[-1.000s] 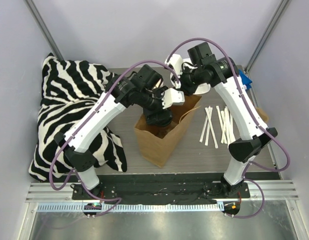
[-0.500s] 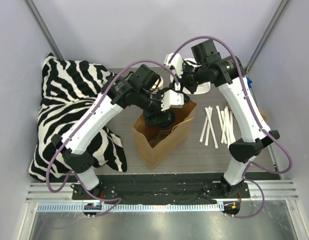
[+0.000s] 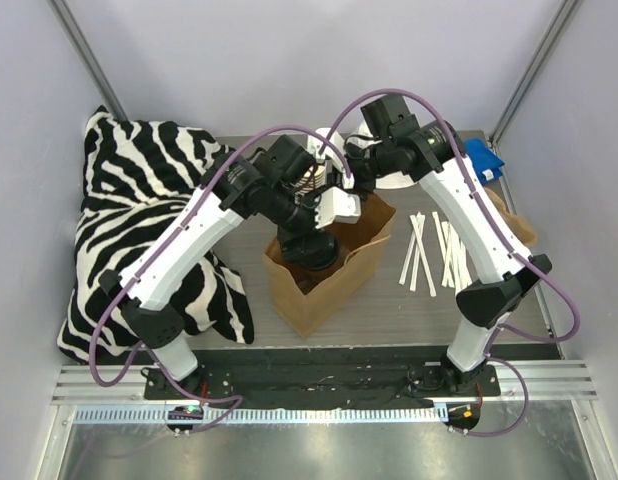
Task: Pack the takeout coffee
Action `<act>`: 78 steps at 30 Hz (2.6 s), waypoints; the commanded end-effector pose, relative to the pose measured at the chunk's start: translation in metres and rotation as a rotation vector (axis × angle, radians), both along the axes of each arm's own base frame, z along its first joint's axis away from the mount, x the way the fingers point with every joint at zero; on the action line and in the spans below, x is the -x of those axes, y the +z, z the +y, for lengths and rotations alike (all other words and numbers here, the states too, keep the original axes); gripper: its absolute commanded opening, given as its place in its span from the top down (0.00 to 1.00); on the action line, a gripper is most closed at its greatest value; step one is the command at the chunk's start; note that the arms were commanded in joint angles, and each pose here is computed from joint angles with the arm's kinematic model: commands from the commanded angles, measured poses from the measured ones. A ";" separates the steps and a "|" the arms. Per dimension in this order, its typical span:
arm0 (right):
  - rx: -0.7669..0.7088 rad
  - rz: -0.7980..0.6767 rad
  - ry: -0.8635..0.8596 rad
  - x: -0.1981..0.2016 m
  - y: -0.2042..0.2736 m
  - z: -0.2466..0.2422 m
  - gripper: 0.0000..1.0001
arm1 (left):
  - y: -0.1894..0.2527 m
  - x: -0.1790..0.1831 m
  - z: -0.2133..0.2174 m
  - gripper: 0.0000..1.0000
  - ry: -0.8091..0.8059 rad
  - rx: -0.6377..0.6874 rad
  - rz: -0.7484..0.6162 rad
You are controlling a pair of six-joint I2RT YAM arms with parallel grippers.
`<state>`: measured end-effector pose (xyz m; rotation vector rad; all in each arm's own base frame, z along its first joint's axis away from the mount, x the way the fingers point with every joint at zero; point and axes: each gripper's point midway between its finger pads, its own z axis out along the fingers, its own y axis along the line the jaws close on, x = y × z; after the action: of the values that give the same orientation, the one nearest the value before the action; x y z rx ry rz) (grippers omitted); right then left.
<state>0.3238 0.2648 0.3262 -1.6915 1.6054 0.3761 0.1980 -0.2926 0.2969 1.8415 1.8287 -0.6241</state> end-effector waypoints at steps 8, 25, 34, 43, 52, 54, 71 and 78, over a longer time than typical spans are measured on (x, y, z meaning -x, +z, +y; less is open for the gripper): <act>-0.004 0.036 -0.193 -0.001 0.007 -0.016 0.99 | 0.031 -0.006 0.001 1.00 0.058 0.133 -0.023; -0.033 0.276 -0.326 0.049 0.010 -0.048 0.53 | 0.033 -0.039 0.015 1.00 0.117 0.131 -0.066; -0.118 0.197 -0.269 0.012 0.025 -0.020 0.11 | 0.019 -0.016 0.004 1.00 0.055 0.139 -0.005; -0.144 0.269 -0.099 0.020 0.001 0.005 0.17 | 0.015 -0.013 0.004 1.00 0.064 0.152 0.003; -0.155 0.334 -0.140 0.013 -0.012 0.013 0.58 | 0.014 -0.016 0.009 1.00 0.116 0.177 -0.030; -0.181 0.340 -0.181 0.012 -0.006 0.013 0.74 | 0.016 -0.015 0.007 1.00 0.140 0.195 -0.020; -0.427 0.223 -0.312 0.039 0.046 0.002 0.99 | -0.016 -0.015 0.022 1.00 0.158 0.126 -0.246; -0.485 0.144 -0.283 0.064 0.048 -0.006 0.99 | -0.039 -0.015 0.033 1.00 0.178 0.102 -0.364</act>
<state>0.2617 0.2562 0.3367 -1.1332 1.8537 0.7102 0.2008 -0.2596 0.2504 1.6343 1.7492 -0.3973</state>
